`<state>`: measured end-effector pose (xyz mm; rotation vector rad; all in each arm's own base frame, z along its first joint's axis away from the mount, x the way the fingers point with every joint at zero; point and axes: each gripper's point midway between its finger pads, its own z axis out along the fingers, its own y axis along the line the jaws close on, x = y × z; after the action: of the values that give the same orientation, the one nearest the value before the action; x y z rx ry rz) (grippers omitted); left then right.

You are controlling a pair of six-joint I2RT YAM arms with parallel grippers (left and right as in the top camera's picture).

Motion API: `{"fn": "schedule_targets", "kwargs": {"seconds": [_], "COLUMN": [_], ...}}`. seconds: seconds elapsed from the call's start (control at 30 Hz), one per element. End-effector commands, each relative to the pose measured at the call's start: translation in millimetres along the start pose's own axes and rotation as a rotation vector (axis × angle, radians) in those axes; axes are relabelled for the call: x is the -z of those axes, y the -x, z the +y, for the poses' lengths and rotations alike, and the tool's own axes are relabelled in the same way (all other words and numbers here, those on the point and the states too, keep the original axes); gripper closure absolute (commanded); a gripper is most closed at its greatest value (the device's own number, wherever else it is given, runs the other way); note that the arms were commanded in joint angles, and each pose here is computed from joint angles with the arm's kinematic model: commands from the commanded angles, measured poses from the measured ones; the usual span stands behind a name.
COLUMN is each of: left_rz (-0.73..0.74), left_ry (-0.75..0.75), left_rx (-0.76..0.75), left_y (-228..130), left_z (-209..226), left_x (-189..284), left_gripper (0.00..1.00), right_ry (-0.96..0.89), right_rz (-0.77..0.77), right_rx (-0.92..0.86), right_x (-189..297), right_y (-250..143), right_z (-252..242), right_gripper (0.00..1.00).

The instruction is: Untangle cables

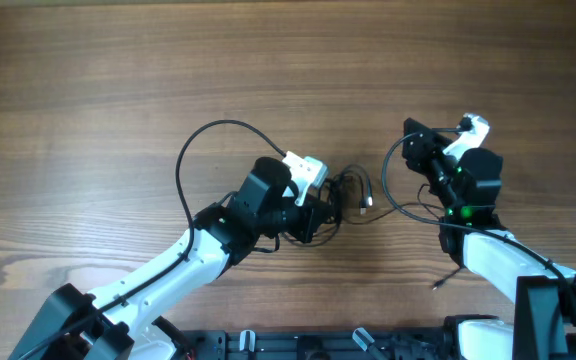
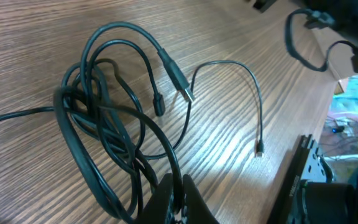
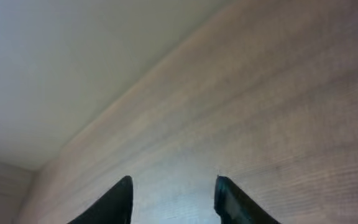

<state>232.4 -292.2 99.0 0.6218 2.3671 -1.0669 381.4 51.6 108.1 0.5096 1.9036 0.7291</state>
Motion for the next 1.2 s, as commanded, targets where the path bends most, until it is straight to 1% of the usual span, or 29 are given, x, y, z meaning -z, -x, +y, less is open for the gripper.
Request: {"fn": "schedule_targets", "kwargs": {"seconds": [0.0,0.03,0.07,0.1,0.13,0.17,0.2,0.23,0.3,0.33,0.37,0.43,0.47,0.5,0.57,0.67,0.7,0.77,0.8,0.83,0.9,0.93,0.97,1.0,1.03,1.07,1.1,1.13,1.17], "left_rz": [0.007,0.000,-0.005,-0.007,-0.007,-0.008,-0.008,-0.009,-0.020,-0.031,-0.049,-0.065,-0.066,-0.067,-0.096,-0.178,-0.200,-0.192,-0.176,-0.169,-0.107,-0.061,-0.031,-0.009,0.007,0.019,0.044,0.052,0.048], "left_ry": [0.009,0.025,0.038,0.041,0.042,0.042,0.042,0.045,0.097,0.156,0.256,0.407,0.451,0.467,0.454,0.421,0.402,0.351,0.334,0.335,0.350,0.331,0.306,0.285,0.286,0.291,0.273,0.248,0.227], "left_rx": [-0.029,-0.029,-0.026,-0.026,-0.026,-0.026,-0.026,-0.024,0.013,0.068,0.174,0.381,0.464,0.503,0.491,0.400,0.338,0.191,0.123,0.094,0.109,0.122,0.130,0.158,0.228,0.311,0.471,0.576,0.659], "left_y": [-3.4,-2.2,-1.2,-0.9,-0.8,-0.7,-0.7,-0.6,0.3,0.2,-2.4,-15.4,-22.7,-25.7,-16.6,21.7,40.0,58.5,60.6,60.2,44.5,33.9,27.3,21.7,14.8,8.4,-2.3,-5.9,-5.7], "left_z": [2.3,5.1,7.4,7.9,7.9,7.9,7.9,8.6,17.8,28.7,47.1,74.6,82.1,84.7,83.6,78.9,73.9,60.4,55.9,55.6,60.0,58.5,55.4,52.7,53.5,54.4,51.2,46.4,42.2], "left_x": [-2.1,-2.1,-2.0,-2.0,-2.0,-2.0,-2.0,-1.9,-1.3,-0.4,2.8,10.5,13.4,14.4,14.3,23.2,28.2,29.9,28.8,28.4,24.5,19.5,14.5,9.4,3.5,-1.7,-11.3,-18.1,-22.7], "left_gripper": [0.94,0.82,0.56,0.43,0.31,0.19,0.04,0.00,0.00,0.00,0.00,0.00,0.00,0.00,0.00,0.00,0.00,0.00,0.06,0.17,0.49,0.52,0.50,0.38,0.36,0.38,0.29,0.25,0.30], "right_ry": [0.071,0.092,0.104,0.111,0.115,0.113,0.107,0.103,0.101,0.101,0.101,0.098,0.093,0.080,0.043,0.006,0.007,0.008,0.009,0.009,0.009,0.009,0.009,0.009,0.009,0.009,0.008,0.008,0.009], "right_rz": [0.091,0.124,0.144,0.158,0.171,0.183,0.190,0.194,0.196,0.196,0.196,0.199,0.201,0.204,0.205,0.210,0.211,0.209,0.209,0.209,0.210,0.210,0.210,0.209,0.209,0.210,0.210,0.210,0.210], "right_rx": [-0.018,-0.022,-0.025,-0.028,-0.030,-0.034,-0.038,-0.039,-0.041,-0.041,-0.040,-0.042,-0.043,-0.047,-0.054,-0.057,-0.050,-0.041,-0.038,-0.038,-0.038,-0.038,-0.038,-0.039,-0.039,-0.039,-0.039,-0.039,-0.039], "right_x": [1.7,2.6,3.4,3.9,4.3,4.7,4.8,4.9,5.0,5.0,5.0,5.2,5.3,5.3,5.2,5.5,5.5,5.5,5.5,5.5,5.5,5.5,5.5,5.5,5.5,5.5,5.5,5.5,5.5], "right_y": [-14.4,-20.6,-24.4,-27.0,-29.6,-32.3,-34.0,-34.9,-35.4,-35.4,-35.4,-36.3,-37.1,-38.4,-40.2,-42.9,-43.0,-42.6,-42.7,-42.7,-42.7,-42.8,-42.8,-42.7,-42.6,-42.7,-42.8,-42.8,-42.7], "right_z": [12.8,15.9,17.5,18.5,18.9,18.1,16.6,15.7,15.2,15.2,15.2,14.5,13.4,10.6,3.1,-4.3,-4.3,-4.2,-4.2,-4.3,-4.2,-4.3,-4.3,-4.2,-4.2,-4.2,-4.3,-4.3,-4.2], "right_gripper": [0.37,0.29,0.22,0.18,0.11,0.07,0.00,0.01,0.00,0.00,0.01,0.01,0.00,0.00,0.00,0.00,0.00,0.00,0.00,0.00,0.00,0.00,0.00,0.00,0.00,0.00,0.00,0.00,0.00]}}
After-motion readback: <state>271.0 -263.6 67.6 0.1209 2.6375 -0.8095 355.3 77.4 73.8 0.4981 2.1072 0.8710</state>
